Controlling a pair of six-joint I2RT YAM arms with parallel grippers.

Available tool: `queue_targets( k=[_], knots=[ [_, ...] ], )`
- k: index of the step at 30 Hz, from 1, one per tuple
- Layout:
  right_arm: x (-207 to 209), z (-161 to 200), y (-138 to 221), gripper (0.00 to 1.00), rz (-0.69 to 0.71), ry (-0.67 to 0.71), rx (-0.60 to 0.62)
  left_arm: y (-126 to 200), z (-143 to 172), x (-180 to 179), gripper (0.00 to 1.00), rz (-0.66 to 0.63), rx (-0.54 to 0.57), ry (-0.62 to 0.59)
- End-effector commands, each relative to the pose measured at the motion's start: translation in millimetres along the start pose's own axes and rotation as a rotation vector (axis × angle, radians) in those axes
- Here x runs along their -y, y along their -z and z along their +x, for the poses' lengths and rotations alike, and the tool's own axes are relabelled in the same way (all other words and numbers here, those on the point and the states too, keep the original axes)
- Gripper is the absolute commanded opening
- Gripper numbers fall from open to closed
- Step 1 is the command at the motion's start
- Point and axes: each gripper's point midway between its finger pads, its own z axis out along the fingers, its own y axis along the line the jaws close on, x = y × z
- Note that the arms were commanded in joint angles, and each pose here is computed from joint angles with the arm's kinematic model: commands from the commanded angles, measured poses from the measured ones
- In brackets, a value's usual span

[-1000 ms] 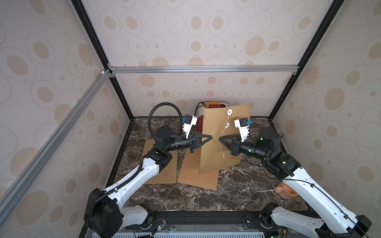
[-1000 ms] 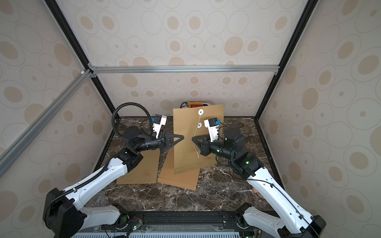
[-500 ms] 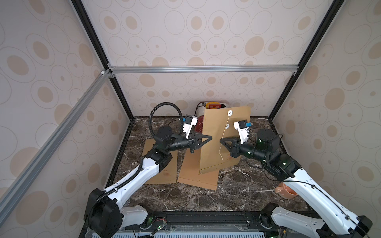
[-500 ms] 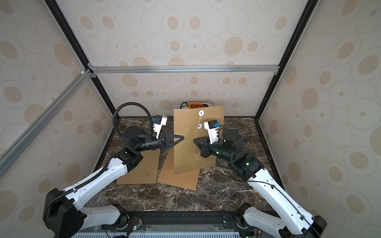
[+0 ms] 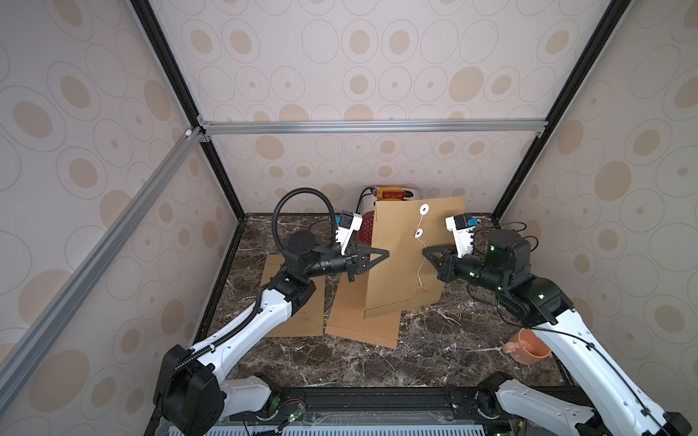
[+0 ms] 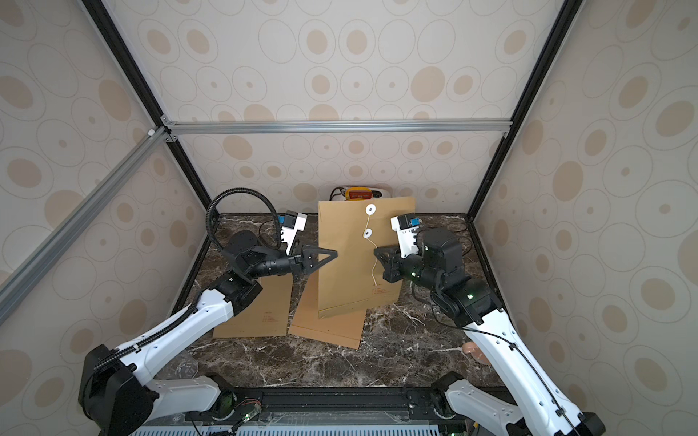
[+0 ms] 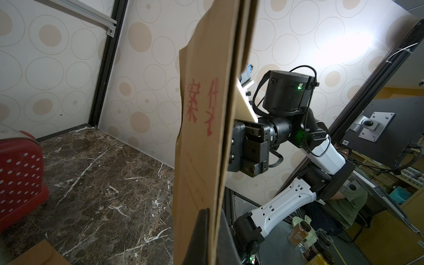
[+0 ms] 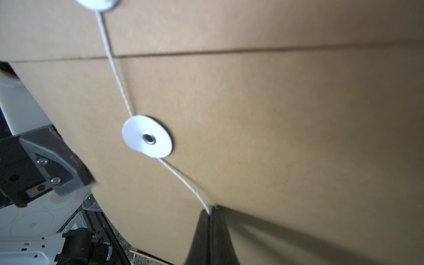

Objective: Close the mouth of the file bag
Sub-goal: Close the file bag.

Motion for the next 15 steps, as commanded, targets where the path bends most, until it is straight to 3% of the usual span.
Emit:
queue_targets(
  k=[1,15],
  knots=[
    [2,-4,4,0.0,0.021,0.035,-0.033,1,-17,22,0.0,0.055,0.038,-0.069],
    [28,-26,13,0.0,0.163,0.08,-0.087,0,-14,23,0.0,0.052,0.027,-0.069]
  ],
)
